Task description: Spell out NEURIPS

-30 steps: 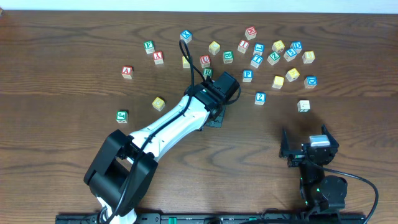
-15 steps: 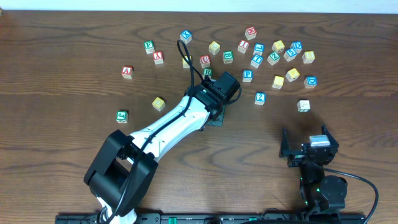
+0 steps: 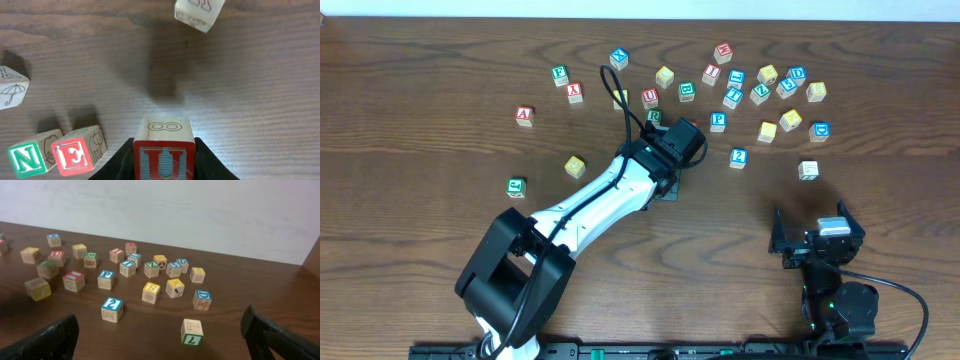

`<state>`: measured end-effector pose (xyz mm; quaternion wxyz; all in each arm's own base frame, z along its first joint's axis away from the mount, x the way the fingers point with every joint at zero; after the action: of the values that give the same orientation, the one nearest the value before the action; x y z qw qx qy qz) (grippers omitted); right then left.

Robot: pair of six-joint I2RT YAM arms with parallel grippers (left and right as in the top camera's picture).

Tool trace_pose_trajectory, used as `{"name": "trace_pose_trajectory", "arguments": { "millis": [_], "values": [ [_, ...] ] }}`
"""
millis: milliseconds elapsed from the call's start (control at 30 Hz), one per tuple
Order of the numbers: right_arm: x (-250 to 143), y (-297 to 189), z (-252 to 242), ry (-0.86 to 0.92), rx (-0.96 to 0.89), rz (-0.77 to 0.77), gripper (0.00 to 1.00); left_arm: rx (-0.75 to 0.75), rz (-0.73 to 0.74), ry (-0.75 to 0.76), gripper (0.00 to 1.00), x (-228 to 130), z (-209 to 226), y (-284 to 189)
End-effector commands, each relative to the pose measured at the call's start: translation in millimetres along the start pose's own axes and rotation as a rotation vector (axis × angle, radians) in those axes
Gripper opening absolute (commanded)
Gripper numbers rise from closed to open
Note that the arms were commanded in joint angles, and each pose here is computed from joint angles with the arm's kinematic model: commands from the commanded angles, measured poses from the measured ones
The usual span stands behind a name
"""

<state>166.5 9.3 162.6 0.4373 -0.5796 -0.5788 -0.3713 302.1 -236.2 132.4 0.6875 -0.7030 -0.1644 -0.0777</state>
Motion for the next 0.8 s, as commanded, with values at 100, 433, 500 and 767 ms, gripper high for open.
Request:
{"name": "trace_pose_trajectory", "arguments": {
  "millis": [100, 433, 500, 767],
  "values": [
    [-1.4, -0.1, -1.1, 0.016, -0.008, 0.006, 0.99, 0.038, -0.023, -0.031, 0.08, -3.9, 5.7, 7.3],
    [-1.3, -0.1, -1.2, 0.015, -0.008, 0.006, 0.99, 0.051, -0.057, -0.081, 0.08, -8.7, 13.1, 13.8],
    [-1.4, -0.1, -1.1, 0.016, -0.008, 0.006, 0.99, 0.039, -0.067, -0.087, 0.08, -10.6, 15.4, 13.5],
    [-1.4, -0.1, -1.1, 0.016, -0.008, 0.006, 0.99, -0.003, -0.110, -0.120, 0.08, -17.8, 27.3, 10.0]
  ]
}}
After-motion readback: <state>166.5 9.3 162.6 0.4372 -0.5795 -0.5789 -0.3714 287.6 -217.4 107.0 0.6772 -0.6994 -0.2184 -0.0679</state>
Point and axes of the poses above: each gripper's point midway between its finger pads, its own y axis out along the fingers, its own z axis along the line the jaws close on, x = y × z, the point moved 8 cm from there along -y, back along the fingers, and after that the axes turned 14 degrees about -y, right-handed, at the moved point
